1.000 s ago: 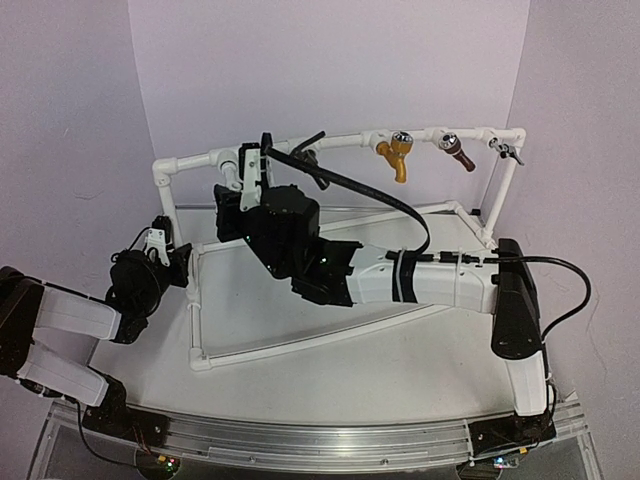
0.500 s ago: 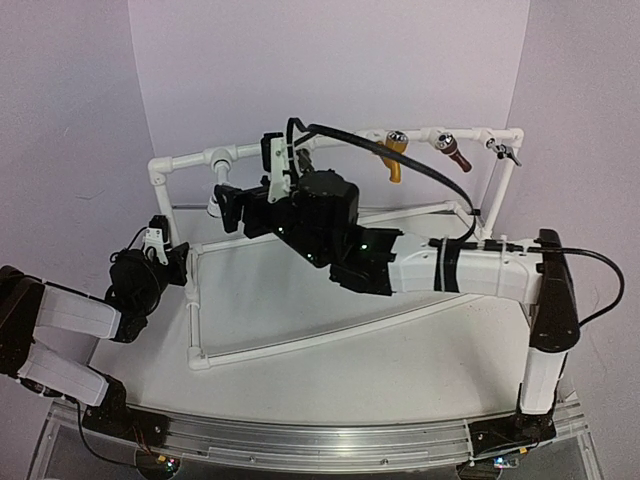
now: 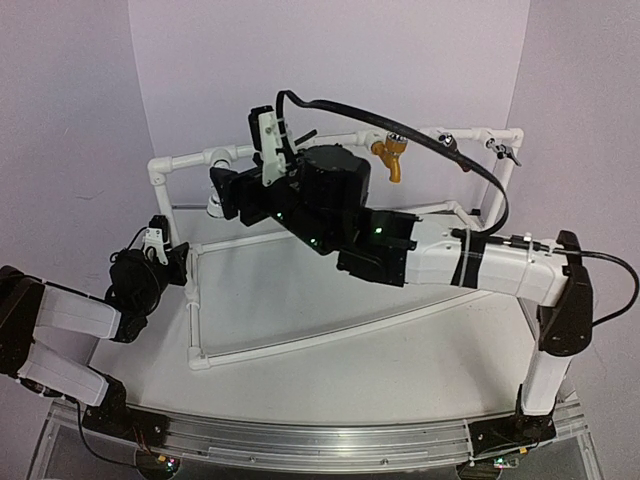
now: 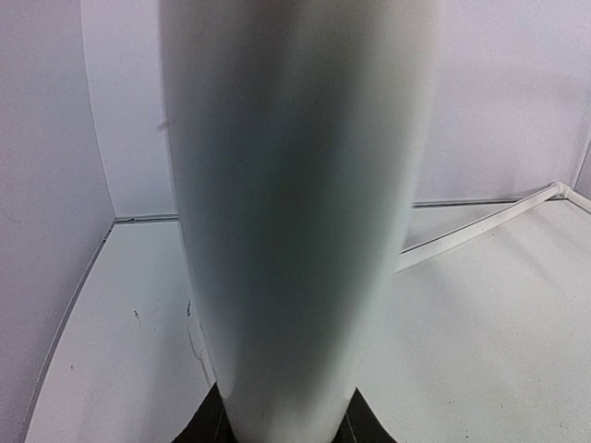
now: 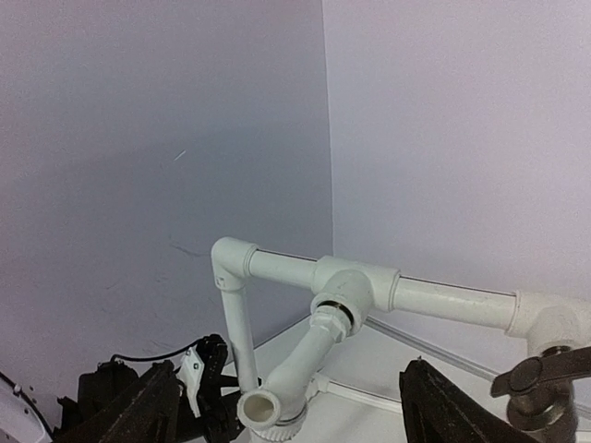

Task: Install the water faucets
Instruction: Place the adaptor at the water faucet.

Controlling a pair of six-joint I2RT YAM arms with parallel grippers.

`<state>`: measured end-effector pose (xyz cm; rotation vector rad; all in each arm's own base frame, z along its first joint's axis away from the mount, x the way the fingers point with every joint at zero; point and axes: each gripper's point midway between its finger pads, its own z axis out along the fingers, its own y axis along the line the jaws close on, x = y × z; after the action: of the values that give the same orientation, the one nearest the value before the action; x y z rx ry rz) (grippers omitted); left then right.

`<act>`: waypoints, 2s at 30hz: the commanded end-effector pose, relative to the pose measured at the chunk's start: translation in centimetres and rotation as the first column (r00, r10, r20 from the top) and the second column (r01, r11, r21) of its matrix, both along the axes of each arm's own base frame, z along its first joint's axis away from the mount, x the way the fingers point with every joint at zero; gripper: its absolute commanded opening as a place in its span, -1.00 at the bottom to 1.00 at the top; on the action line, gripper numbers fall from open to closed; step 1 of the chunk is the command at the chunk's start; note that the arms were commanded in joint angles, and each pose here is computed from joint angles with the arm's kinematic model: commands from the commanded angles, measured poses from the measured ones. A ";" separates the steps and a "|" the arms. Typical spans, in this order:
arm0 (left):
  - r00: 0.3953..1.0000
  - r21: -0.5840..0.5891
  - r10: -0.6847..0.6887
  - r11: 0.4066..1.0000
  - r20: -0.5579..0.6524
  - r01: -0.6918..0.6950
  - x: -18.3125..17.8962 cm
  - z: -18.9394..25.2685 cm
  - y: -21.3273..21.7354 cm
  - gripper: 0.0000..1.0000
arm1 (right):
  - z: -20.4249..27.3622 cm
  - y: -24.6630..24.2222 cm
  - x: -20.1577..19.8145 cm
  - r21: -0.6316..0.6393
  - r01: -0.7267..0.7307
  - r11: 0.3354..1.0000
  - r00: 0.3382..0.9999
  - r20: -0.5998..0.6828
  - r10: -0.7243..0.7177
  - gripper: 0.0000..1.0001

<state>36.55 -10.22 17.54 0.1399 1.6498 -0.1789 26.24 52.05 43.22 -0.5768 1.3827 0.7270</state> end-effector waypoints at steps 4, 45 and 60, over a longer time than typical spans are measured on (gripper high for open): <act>0.974 -0.051 -0.227 0.973 -0.001 0.227 -1.0 1.0 -4.9 -1.00 | -0.8 3.0 1.3 0.165 0.145 0.975 0.988 -0.084 -0.133 0.50; 0.975 -0.051 -0.222 0.974 0.007 0.222 -1.1 1.2 -4.8 -1.00 | -2.2 1.3 -4.0 0.042 -0.045 0.998 0.996 -0.074 0.048 0.97; 0.975 -0.048 -0.222 0.974 0.001 0.222 -1.0 1.0 -4.8 -1.00 | -3.3 4.4 -3.7 -0.702 0.493 0.514 0.695 0.673 0.252 0.96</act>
<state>36.53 -10.16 17.50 0.1366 1.6557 -0.1776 20.46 55.76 42.78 -1.1403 1.0631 0.0105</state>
